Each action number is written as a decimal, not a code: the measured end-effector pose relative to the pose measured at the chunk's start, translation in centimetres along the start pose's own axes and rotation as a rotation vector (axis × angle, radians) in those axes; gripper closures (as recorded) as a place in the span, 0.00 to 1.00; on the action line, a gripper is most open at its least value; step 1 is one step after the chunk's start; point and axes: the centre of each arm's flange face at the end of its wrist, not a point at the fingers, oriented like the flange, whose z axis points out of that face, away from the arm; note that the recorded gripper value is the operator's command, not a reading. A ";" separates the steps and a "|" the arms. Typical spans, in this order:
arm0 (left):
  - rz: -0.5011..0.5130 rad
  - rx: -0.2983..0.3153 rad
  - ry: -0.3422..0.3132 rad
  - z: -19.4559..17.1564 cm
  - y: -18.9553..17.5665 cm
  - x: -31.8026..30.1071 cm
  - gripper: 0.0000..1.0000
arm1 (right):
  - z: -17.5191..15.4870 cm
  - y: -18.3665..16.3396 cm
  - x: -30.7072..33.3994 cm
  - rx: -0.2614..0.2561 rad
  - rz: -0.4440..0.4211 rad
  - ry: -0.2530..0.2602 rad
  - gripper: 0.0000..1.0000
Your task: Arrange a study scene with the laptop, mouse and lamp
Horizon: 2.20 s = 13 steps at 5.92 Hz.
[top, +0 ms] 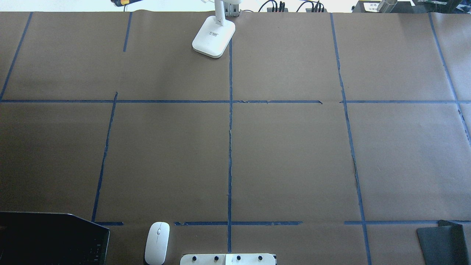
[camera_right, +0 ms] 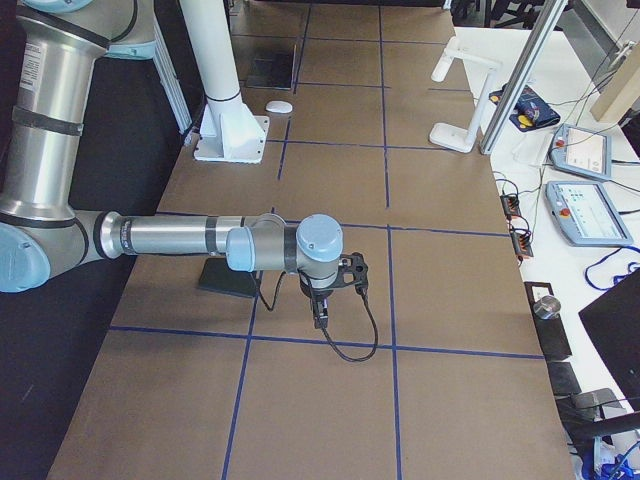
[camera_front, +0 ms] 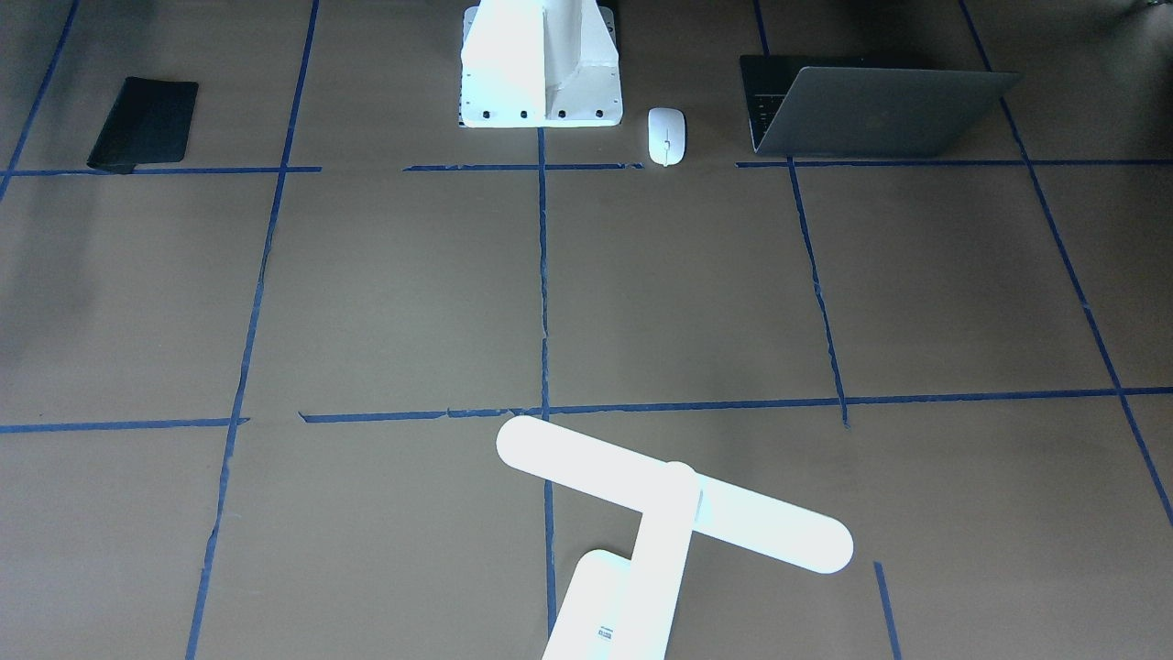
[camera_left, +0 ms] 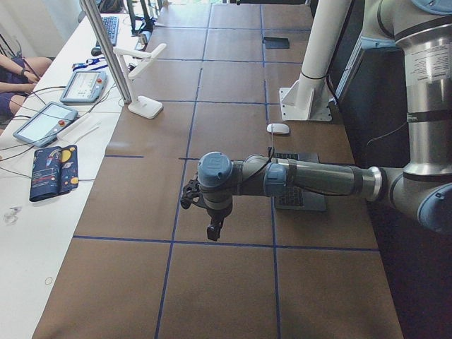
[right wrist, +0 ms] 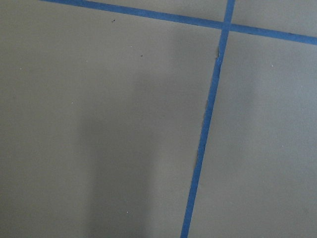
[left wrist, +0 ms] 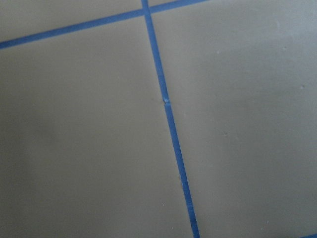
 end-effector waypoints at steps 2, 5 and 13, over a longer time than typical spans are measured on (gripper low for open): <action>0.119 0.081 0.026 -1.4 -3.5 2.5 0.00 | 0.0 0.0 0.0 0.000 0.001 0.000 0.00; 0.358 0.196 0.245 -0.5 -6.7 13.2 0.00 | 0.0 0.0 0.0 0.000 0.000 0.000 0.00; 1.036 0.063 0.454 3.6 3.0 31.0 0.01 | 0.2 0.0 0.2 -0.005 0.003 0.000 0.00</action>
